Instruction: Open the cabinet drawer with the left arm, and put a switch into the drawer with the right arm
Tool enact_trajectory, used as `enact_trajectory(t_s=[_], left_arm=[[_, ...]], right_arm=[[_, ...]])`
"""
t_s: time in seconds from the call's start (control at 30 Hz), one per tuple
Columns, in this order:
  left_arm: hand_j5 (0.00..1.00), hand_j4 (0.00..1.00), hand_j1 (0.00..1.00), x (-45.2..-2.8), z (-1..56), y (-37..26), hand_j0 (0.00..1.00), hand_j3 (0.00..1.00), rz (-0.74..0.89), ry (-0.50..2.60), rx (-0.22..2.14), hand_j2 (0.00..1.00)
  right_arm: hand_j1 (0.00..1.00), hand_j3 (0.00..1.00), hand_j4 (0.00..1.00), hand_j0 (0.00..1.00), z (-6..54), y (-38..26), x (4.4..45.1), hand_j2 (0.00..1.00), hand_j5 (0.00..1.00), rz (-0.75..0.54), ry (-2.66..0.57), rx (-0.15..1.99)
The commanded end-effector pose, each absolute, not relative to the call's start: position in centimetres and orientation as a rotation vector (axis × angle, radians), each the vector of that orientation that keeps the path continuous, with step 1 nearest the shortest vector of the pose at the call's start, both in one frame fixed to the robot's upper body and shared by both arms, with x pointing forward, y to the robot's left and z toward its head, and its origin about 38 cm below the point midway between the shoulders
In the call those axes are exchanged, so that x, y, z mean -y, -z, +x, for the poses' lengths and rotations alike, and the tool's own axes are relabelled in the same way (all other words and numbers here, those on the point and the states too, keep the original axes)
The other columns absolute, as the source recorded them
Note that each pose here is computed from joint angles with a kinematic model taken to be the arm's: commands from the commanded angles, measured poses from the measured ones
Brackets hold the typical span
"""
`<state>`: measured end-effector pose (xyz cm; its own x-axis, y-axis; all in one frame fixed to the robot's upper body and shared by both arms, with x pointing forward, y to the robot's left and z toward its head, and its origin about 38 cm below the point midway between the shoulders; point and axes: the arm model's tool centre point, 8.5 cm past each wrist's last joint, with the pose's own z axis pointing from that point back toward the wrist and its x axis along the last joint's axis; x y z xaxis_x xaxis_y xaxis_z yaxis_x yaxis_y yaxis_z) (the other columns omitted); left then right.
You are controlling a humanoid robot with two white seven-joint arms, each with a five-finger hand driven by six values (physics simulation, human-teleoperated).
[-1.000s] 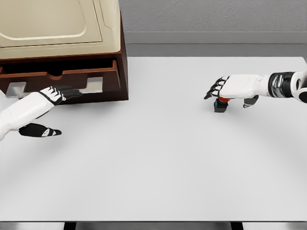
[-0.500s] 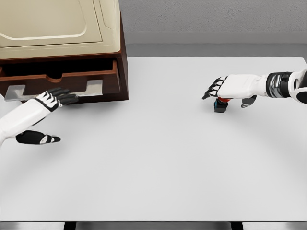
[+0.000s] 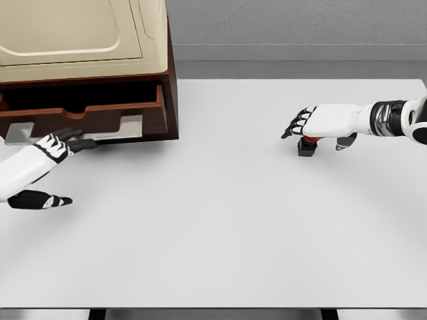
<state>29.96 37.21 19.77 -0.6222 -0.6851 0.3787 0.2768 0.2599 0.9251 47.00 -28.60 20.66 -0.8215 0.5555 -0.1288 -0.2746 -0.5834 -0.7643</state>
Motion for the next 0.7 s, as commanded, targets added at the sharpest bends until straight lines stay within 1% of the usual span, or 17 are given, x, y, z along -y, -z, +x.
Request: enact_trajectory(t_s=[0.0, 0.13, 0.23, 0.33, 0.57, 0.67], left_arm=[[1.0, 1.0, 1.0, -38.2, 30.1, -20.8, 1.0, 1.0, 0.434, 1.502, 1.72, 1.0], [1.0, 1.0, 1.0, -38.7, 29.6, -21.1, 1.0, 1.0, 0.438, 1.491, 1.747, 1.0], [1.0, 1.0, 1.0, -40.4, 29.4, -23.0, 1.0, 1.0, 0.506, 1.455, 1.774, 1.0], [1.0, 1.0, 1.0, -41.0, 29.5, -24.1, 1.0, 1.0, 0.541, 1.436, 1.793, 1.0], [1.0, 1.0, 1.0, -40.4, 31.6, -28.8, 1.0, 1.0, 0.645, 1.445, 1.918, 1.0], [1.0, 1.0, 1.0, -39.5, 32.2, -28.8, 1.0, 1.0, 0.621, 1.457, 1.939, 1.0]], right_arm=[[1.0, 1.0, 1.0, 1.0, 47.0, -20.7, 28.6, 1.0, 1.0, -0.494, -2.382, 1.069], [1.0, 1.0, 1.0, 1.0, 47.0, -20.7, 28.6, 1.0, 1.0, -0.494, -2.382, 1.069], [1.0, 1.0, 1.0, 1.0, 47.0, -20.7, 28.6, 1.0, 1.0, -0.494, -2.382, 1.069], [1.0, 1.0, 1.0, 1.0, 47.0, -20.7, 28.7, 1.0, 1.0, -0.496, -2.382, 1.066], [1.0, 1.0, 1.0, 1.0, 47.0, -20.7, 28.8, 1.0, 1.0, -0.496, -2.381, 1.066], [1.0, 1.0, 1.0, 1.0, 47.0, -20.7, 28.7, 1.0, 1.0, -0.496, -2.382, 1.066]])
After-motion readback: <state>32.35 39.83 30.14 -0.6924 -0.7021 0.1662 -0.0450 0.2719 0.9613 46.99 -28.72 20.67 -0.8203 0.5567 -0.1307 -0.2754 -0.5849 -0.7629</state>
